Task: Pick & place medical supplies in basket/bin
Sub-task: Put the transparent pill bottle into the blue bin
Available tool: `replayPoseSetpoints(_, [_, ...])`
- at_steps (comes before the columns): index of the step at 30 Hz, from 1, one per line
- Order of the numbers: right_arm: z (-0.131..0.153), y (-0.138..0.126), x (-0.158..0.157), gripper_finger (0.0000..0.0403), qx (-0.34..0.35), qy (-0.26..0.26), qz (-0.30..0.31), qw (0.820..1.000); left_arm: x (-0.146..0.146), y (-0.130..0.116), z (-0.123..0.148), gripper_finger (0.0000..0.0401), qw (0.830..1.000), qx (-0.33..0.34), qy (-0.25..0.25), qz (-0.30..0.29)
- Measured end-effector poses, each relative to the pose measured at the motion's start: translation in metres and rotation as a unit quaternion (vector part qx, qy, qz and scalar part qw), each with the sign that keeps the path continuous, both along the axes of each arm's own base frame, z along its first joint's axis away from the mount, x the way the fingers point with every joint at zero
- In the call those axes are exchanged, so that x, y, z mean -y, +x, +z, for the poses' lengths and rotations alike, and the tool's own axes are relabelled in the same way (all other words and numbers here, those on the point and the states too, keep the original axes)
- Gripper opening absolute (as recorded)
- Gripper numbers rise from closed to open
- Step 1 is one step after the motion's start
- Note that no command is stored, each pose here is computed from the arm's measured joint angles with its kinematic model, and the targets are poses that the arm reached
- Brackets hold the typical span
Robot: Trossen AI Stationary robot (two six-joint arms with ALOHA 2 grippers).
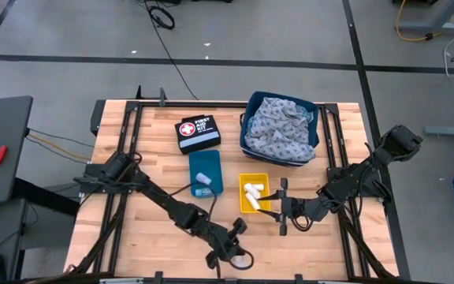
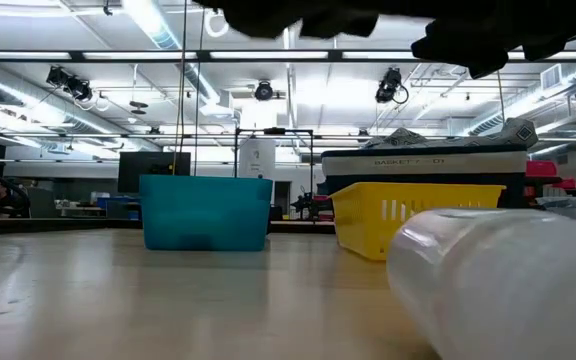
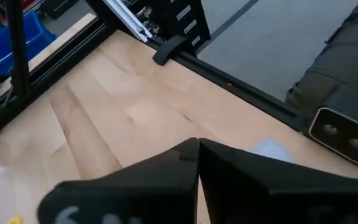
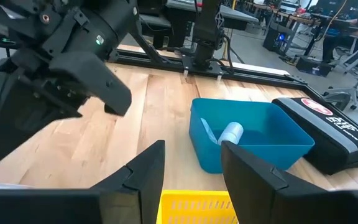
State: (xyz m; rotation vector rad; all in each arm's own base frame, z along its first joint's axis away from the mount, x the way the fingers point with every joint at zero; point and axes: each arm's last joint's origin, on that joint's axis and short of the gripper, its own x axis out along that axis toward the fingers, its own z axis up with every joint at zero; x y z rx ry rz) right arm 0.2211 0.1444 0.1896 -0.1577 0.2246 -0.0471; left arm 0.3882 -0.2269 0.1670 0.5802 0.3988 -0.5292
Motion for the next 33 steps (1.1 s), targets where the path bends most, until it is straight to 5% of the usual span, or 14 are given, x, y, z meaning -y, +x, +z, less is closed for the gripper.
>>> replayPoseSetpoints(21, [0.000,0.000,0.000,0.0167,-0.002,-0.001,0.000,1.000,0.009,0.028,-0.039,0.0002,0.993,-0.090,0.003,-0.073])
replayPoseSetpoints(27, [-0.001,0.000,0.001,0.0167,-0.003,-0.002,-0.002,1.000,0.003,0.024,-0.034,0.0001,0.989,-0.137,0.052,-0.021])
replayPoseSetpoints(33, [-0.001,0.000,0.000,0.0167,-0.004,-0.003,-0.001,1.000,-0.014,0.008,-0.045,0.0001,0.962,-0.233,0.133,0.058])
